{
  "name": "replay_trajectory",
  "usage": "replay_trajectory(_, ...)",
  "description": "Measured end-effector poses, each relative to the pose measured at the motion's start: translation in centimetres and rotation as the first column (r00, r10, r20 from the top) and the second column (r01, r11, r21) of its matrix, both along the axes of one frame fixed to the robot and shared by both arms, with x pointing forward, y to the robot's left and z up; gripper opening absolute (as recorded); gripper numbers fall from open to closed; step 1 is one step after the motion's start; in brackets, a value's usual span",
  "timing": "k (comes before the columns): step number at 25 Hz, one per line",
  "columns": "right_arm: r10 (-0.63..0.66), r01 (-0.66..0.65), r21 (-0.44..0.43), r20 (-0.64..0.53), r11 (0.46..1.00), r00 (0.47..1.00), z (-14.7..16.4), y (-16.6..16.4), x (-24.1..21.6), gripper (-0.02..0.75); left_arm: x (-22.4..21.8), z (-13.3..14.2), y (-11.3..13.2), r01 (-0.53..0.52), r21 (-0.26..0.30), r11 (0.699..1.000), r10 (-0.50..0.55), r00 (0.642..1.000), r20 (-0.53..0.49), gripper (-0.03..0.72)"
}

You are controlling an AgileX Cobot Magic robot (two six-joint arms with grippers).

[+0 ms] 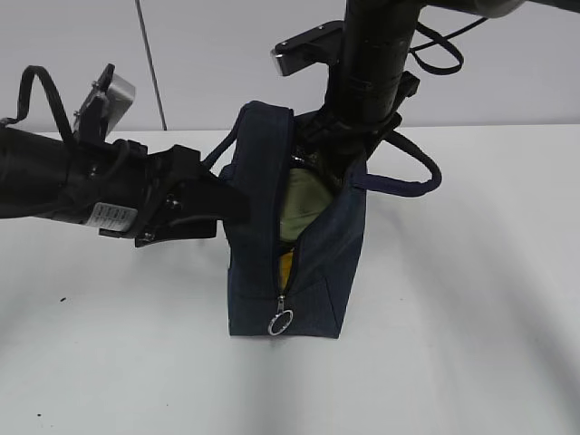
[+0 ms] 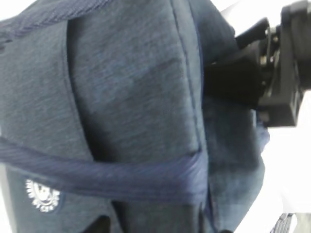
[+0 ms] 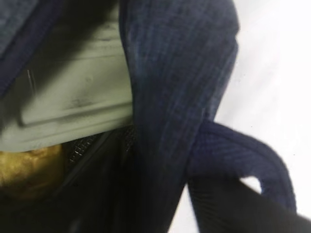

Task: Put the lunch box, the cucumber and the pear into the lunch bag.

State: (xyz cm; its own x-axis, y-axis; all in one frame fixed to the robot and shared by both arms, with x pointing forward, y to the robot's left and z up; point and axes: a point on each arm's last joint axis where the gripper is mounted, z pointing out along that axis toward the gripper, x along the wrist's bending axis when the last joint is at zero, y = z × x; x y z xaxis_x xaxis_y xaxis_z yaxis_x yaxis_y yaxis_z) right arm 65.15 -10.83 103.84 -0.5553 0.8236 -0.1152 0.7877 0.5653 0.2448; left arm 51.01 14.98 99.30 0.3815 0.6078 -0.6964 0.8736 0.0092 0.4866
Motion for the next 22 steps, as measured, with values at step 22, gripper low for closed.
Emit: replay_trajectory(22, -0.046, 0.011, 0.244, 0.139, 0.970, 0.989, 10.8, -1.4, -5.7, 0.428, 0.3, 0.4, -0.1, 0.039, 0.007, 0.999, -0.039, 0.991, 0.126, 0.362)
